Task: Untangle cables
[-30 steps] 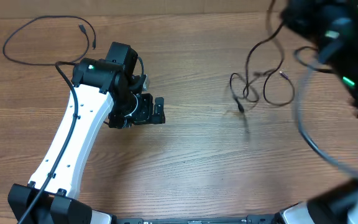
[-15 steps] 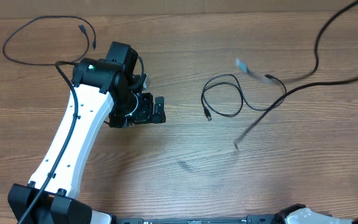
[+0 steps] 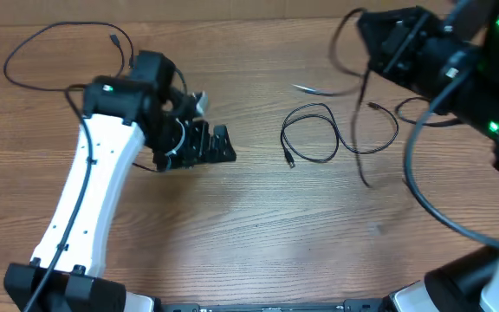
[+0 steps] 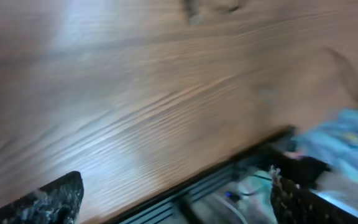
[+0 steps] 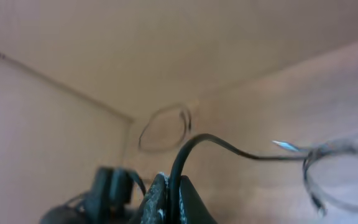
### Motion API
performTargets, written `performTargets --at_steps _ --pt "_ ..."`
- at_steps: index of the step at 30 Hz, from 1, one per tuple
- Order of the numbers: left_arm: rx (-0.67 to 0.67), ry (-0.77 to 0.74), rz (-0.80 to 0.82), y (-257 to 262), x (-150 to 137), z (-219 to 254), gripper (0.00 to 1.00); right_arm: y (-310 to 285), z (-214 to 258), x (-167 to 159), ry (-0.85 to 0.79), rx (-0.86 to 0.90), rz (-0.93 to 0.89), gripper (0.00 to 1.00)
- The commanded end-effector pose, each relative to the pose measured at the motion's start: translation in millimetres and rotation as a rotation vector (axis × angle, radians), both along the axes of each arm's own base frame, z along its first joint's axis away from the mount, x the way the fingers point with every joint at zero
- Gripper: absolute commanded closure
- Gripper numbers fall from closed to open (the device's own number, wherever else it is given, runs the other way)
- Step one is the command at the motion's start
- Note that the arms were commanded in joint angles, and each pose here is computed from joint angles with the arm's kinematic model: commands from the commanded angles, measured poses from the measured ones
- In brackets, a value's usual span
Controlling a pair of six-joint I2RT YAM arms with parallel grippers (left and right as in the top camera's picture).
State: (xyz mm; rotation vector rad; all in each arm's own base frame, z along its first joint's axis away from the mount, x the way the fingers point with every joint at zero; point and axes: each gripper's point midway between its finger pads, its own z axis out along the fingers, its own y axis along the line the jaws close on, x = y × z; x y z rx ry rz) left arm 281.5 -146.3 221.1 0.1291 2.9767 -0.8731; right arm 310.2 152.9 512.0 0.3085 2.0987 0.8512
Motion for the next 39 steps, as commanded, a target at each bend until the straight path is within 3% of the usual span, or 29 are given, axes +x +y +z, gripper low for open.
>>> performTargets --at_steps 1,7,14,25,32,36,39 --pt "-0.270 -0.168 -0.150 -25 0 59 0.05 19 -20 10 0.111 0.054 0.044 0.96" --pt "-0.388 -0.298 -0.222 -36 -3 103 0.05 38 -53 30 0.235 0.065 0.076 0.96" --pt "-0.438 -0.327 -0.251 -41 -7 114 0.07 47 -66 45 0.371 0.212 -0.023 0.96" --pt "-0.722 -0.538 -0.411 -63 -8 166 0.11 76 -79 21 0.457 0.192 0.051 0.95" --pt "-0.741 -0.572 -0.462 -73 -13 171 0.13 97 -92 24 0.502 0.210 0.062 0.96" --pt "-0.743 -0.606 -0.477 -74 -13 175 0.18 98 -100 25 0.533 0.208 0.050 0.96" --pt "-0.770 -0.632 -0.484 -75 -14 185 0.30 100 -101 24 0.535 0.206 0.055 0.96"
